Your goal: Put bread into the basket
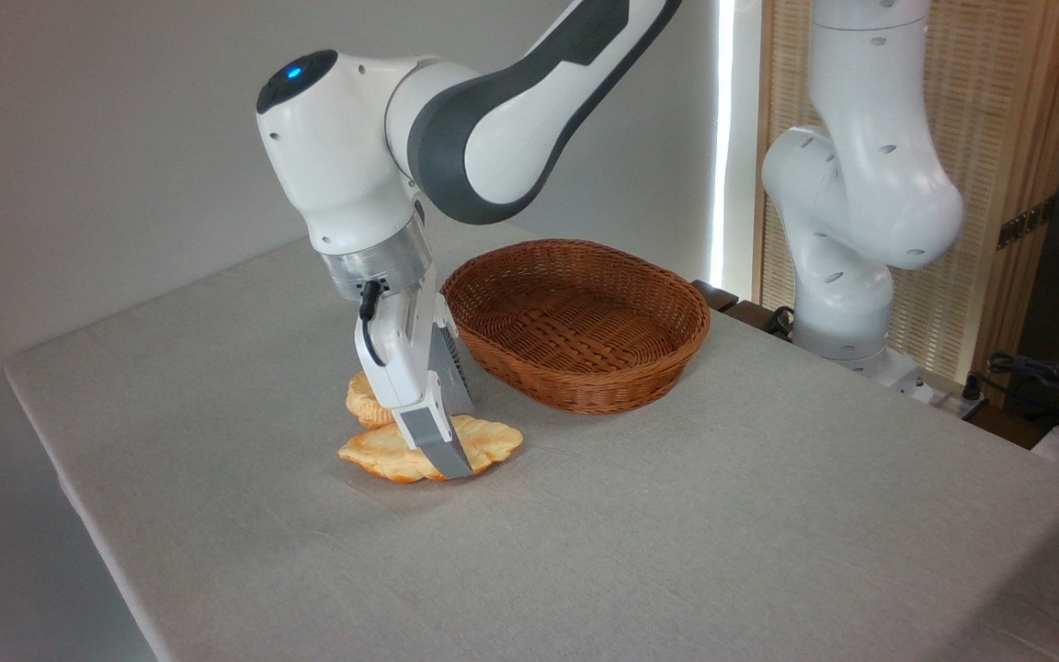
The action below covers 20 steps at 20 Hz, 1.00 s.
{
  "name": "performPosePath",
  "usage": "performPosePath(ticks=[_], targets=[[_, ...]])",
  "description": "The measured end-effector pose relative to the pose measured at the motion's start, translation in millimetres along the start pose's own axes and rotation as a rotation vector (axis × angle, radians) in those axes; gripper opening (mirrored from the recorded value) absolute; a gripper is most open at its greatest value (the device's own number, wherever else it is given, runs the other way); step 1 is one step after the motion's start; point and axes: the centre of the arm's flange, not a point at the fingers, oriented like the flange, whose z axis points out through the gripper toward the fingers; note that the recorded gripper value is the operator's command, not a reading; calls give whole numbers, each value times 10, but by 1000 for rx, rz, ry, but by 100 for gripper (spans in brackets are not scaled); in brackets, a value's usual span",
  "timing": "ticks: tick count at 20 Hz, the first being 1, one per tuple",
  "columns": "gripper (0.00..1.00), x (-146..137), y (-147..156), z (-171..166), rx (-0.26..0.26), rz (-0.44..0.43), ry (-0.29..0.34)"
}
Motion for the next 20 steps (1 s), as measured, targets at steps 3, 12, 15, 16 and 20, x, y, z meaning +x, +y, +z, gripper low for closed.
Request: performPosePath(ticks=[3, 12, 15, 16, 20], targets=[[100, 0, 6, -21, 3, 0, 1], [100, 43, 13, 2, -4, -26, 9], [100, 27, 2, -21, -9, -45, 38], [100, 17, -7, -42, -6, -49, 43], [100, 0, -28, -105, 1, -59, 62]])
